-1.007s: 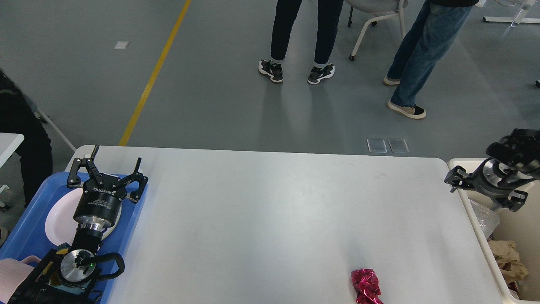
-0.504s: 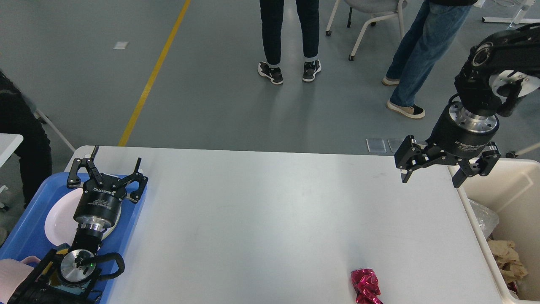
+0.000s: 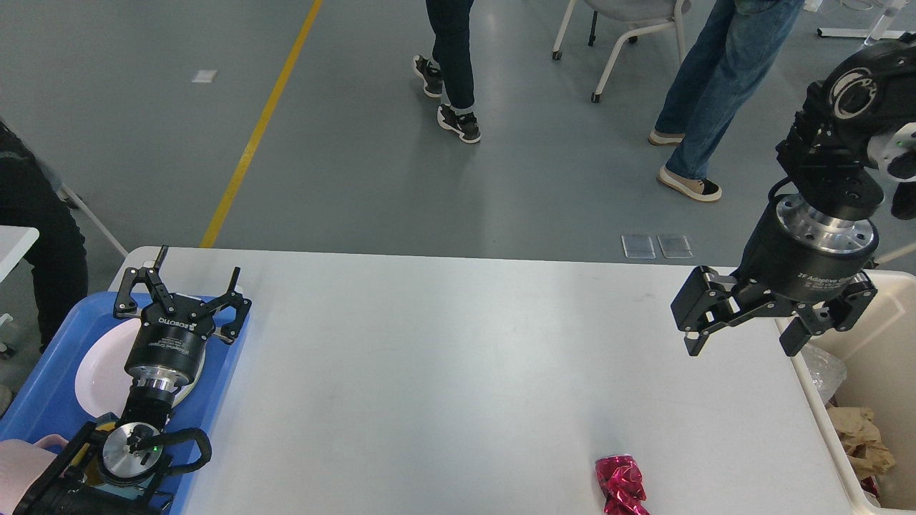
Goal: Tidy desktop
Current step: 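Lower the right gripper onto the pink-red crumpled can, then grasp the can and lift it toward the bin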
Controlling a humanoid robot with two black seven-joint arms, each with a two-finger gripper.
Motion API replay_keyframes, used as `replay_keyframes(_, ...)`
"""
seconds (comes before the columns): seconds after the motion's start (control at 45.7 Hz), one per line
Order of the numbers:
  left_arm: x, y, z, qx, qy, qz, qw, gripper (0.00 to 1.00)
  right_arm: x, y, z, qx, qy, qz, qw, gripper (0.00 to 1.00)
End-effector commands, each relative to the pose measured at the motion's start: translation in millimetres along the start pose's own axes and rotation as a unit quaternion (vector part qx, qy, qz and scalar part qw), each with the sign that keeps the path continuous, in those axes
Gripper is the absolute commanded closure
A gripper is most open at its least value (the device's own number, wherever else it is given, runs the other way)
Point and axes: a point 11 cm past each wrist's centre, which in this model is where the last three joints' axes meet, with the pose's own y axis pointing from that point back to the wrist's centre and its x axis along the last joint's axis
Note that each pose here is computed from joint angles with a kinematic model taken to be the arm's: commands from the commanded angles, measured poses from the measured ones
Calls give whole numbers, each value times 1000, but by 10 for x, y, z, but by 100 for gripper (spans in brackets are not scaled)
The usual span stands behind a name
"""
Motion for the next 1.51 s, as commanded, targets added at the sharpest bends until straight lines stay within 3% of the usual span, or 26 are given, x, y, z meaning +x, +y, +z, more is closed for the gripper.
replay_keyframes(0.0,1,0,0,0,0,0,1000,4,-23,-217,40,6,-9,-20,1000,0)
replay_keyframes(0.066,1,0,0,0,0,0,1000,4,-34,-436,-1,13,-18,-24,999,0)
replay_keyframes(0.153,1,0,0,0,0,0,1000,3,-27,-697,-20,17,-37,-20,999,9)
replay_keyframes(0.438,-1,0,0,0,0,0,1000,4,-256,-1739,-282,22,-40,-53,998,8)
replay_keyframes(0.722,-1,0,0,0,0,0,1000,4,-462,-2581,-390,-9,-41,-9,999,8)
replay_keyframes(1.489,-1,0,0,0,0,0,1000,3,-524,-3051,-695,0,-35,-10,999,8)
